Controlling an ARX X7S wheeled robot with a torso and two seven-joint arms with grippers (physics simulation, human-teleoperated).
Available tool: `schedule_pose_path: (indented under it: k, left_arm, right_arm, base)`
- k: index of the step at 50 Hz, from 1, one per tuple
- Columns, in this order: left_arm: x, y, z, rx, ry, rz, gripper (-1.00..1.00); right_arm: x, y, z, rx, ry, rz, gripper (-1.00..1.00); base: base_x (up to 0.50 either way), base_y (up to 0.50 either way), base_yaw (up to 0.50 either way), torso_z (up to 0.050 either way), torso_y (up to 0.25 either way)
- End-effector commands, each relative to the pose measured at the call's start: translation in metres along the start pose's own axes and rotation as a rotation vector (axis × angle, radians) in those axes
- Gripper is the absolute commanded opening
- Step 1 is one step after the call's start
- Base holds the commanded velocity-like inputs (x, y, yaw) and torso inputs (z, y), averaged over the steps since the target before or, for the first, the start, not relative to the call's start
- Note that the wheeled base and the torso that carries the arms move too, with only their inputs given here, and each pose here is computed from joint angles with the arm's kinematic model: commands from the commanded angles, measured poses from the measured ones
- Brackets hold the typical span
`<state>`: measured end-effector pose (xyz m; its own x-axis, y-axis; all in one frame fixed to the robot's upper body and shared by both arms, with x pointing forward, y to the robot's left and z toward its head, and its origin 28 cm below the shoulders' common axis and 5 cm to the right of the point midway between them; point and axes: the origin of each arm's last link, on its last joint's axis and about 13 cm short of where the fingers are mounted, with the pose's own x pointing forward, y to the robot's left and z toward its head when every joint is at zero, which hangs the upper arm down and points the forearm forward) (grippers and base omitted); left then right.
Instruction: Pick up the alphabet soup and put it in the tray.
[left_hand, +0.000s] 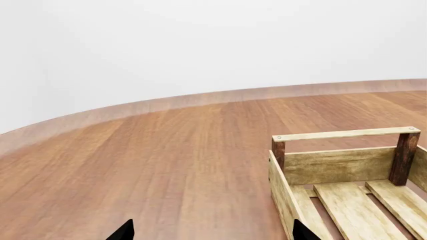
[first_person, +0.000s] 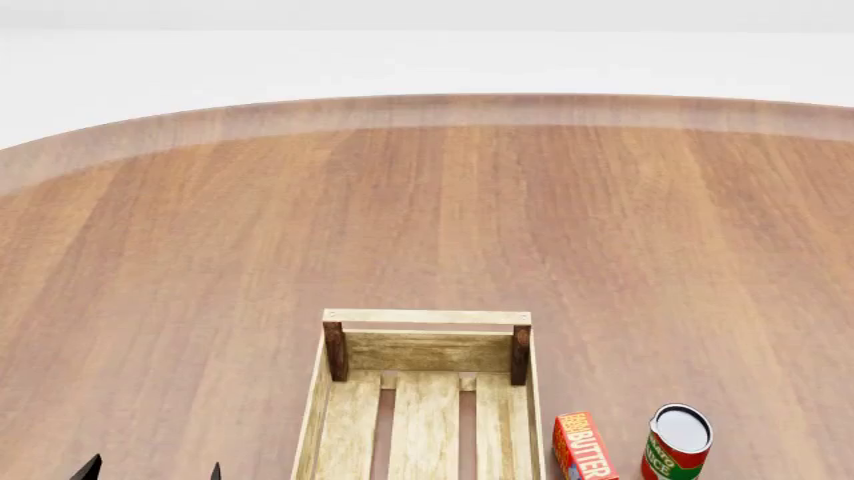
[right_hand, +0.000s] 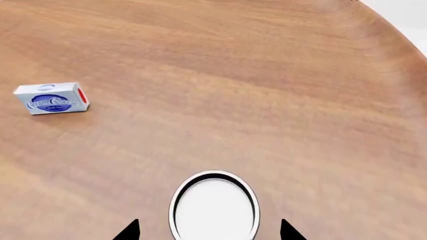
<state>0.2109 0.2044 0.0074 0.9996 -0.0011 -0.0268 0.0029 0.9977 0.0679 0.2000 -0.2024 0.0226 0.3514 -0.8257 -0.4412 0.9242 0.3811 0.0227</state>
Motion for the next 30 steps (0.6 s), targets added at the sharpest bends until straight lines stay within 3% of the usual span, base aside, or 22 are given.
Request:
schedule_pose_path:
  k: [1,30]
  left_arm:
    - [-0.001,0.0,0.0,0.001,-0.001,0.0,1.0]
    - [0.0,0.0,0.0,0.0,0.002,0.001,1.0]
  right_arm:
    - [0.009,0.004,-0.002,-0.017,0.001,-0.007,1.0]
    - [0.023,0.009,-0.008,-0.028,0.044,-0.036,1.0]
  base:
    - [0.0,0.0,0.0,0.0,0.0]
    - [0.0,0.0,0.0,0.0,0.0]
